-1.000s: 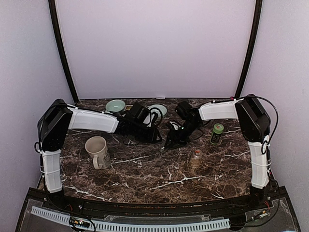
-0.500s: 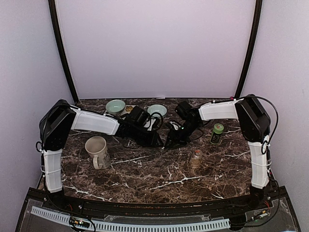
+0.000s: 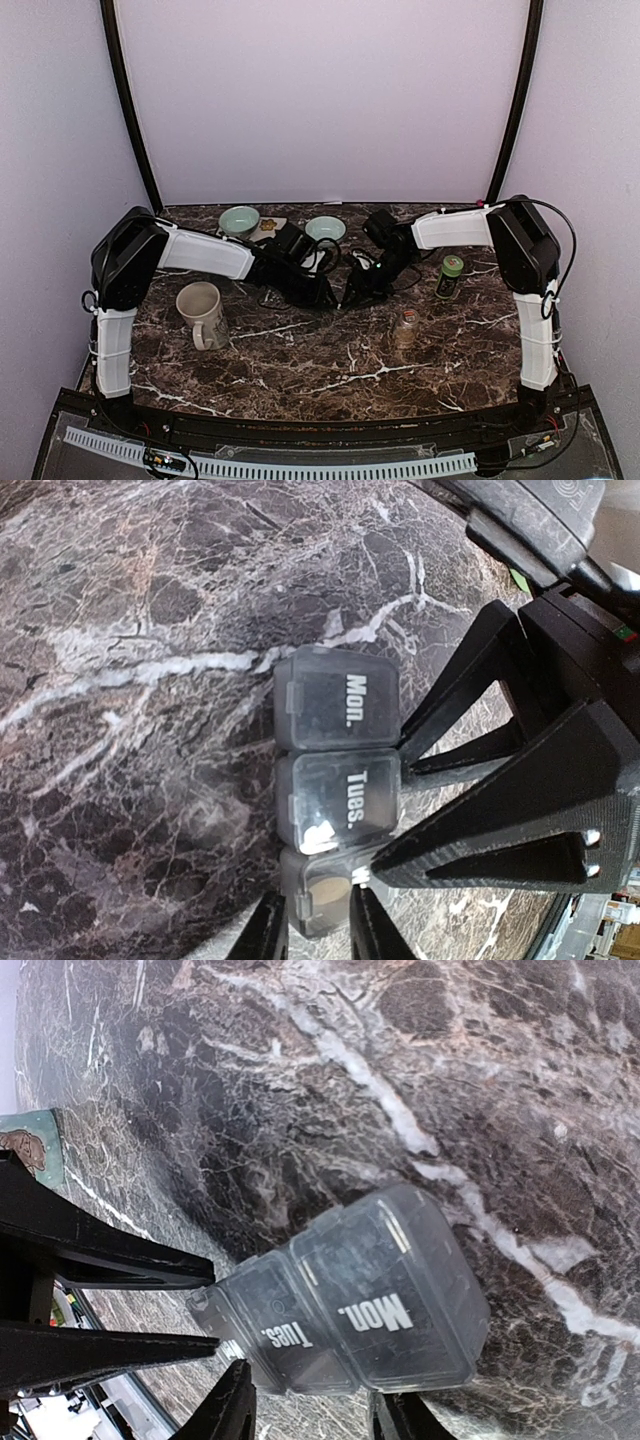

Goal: Sort the pills into containers
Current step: Close the lid of the pill container on the pill container.

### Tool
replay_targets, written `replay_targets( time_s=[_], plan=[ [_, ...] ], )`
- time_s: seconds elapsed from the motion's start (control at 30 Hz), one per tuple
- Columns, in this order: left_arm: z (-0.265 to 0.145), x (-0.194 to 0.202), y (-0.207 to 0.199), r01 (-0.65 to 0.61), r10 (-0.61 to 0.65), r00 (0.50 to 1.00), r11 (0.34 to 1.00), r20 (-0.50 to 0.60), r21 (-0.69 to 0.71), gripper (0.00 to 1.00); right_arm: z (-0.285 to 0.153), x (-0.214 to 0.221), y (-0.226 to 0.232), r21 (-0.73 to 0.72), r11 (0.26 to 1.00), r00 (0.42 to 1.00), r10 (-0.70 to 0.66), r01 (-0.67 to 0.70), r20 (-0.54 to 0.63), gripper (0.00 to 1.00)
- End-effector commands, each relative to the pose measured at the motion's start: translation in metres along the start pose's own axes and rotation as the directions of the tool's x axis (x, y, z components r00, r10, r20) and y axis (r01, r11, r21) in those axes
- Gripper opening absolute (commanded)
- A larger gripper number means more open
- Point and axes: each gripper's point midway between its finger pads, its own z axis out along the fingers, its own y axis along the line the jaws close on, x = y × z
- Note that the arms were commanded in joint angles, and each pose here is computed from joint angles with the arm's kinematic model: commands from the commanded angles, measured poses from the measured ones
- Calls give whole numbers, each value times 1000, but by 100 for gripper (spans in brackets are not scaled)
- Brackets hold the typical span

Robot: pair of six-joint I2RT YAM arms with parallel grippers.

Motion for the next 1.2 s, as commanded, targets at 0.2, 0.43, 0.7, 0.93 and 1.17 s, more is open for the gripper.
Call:
replay_targets(
  time_s=[0.2, 0.43, 0.7, 0.93, 1.17],
  plan=[
    [8, 7, 2, 7, -7, 999, 1000, -46, 9, 19, 8, 3, -4, 14, 1000, 1000, -11, 11, -24, 40],
    [14, 14, 1, 7, -6, 998, 1000, -70, 25, 16, 12, 3, -7, 17, 1000, 999, -5, 6, -35, 39],
    [24, 27, 1, 15, -10, 995, 999, -103, 45, 10, 17, 9, -13, 25, 1000, 998, 10, -8, -57, 38],
    [33, 35, -2, 18, -11, 993, 998, -120, 57, 8, 18, 13, -16, 32, 999, 998, 17, -15, -67, 37],
    [42, 46, -6, 10, -1, 990, 998, -140, 60, 7, 19, 17, -19, 42, 999, 997, 21, -18, -78, 37]
  ],
)
